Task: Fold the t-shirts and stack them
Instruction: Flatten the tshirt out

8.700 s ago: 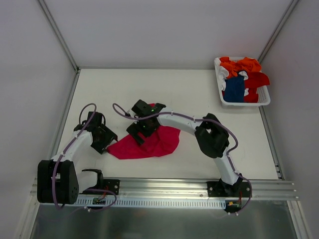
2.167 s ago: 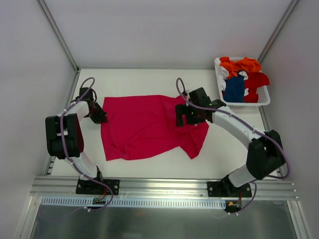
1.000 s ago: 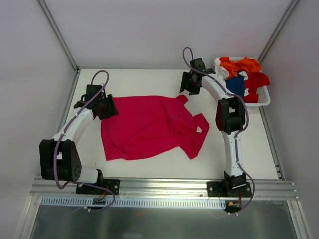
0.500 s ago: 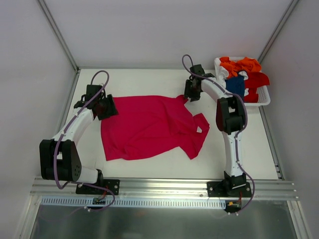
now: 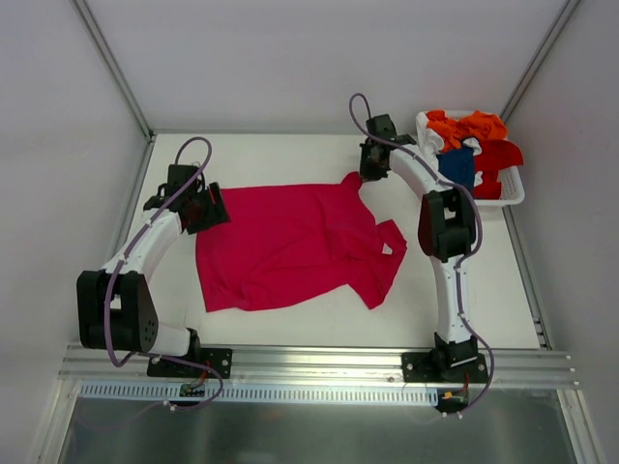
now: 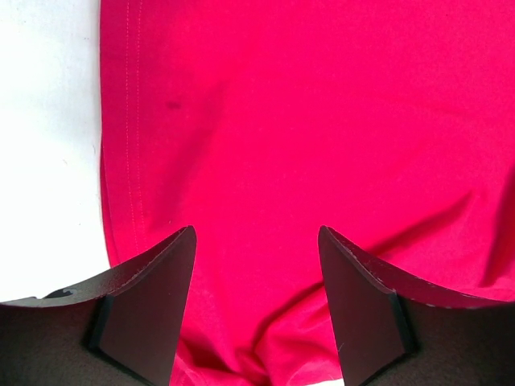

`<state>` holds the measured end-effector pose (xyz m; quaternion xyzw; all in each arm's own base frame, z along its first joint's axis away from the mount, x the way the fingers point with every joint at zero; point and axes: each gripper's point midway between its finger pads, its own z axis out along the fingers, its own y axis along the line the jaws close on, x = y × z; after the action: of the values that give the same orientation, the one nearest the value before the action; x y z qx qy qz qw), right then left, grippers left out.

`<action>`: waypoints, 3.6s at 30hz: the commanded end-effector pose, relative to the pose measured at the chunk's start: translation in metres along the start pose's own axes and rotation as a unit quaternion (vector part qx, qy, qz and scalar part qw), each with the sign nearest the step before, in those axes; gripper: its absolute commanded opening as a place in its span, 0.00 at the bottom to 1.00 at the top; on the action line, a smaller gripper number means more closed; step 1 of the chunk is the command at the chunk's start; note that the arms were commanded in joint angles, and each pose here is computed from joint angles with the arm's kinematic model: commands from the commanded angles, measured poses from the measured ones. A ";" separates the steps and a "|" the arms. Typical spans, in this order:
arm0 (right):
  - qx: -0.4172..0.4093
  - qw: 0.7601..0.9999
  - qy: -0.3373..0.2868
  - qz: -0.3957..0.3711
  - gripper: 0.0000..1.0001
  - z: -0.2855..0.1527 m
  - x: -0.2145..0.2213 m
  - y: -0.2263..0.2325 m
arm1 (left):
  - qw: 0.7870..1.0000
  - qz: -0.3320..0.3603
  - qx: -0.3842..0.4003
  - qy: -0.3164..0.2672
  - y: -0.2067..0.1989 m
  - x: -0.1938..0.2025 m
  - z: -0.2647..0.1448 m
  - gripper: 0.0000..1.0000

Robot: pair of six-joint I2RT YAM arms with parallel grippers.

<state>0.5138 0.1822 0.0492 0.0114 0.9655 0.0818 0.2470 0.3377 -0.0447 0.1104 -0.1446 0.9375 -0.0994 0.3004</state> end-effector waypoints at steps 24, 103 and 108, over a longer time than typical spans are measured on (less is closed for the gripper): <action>-0.172 0.934 -0.146 -0.276 0.00 -0.134 -0.069 0.105 | 0.999 0.034 0.014 0.004 -0.005 -0.012 0.002 0.63; -0.162 0.976 -0.093 0.116 0.01 -0.026 -0.098 0.052 | 0.999 -0.045 -0.011 -0.004 -0.013 -0.140 0.111 0.78; -0.172 0.974 -0.091 0.113 0.00 -0.032 -0.097 0.056 | 0.997 -0.073 0.005 -0.011 -0.024 -0.161 0.140 0.78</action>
<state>0.5834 0.2244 0.0744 0.1017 0.9199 0.2493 0.2849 0.5360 -0.0226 0.0873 -0.1891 0.9289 -0.0992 0.3025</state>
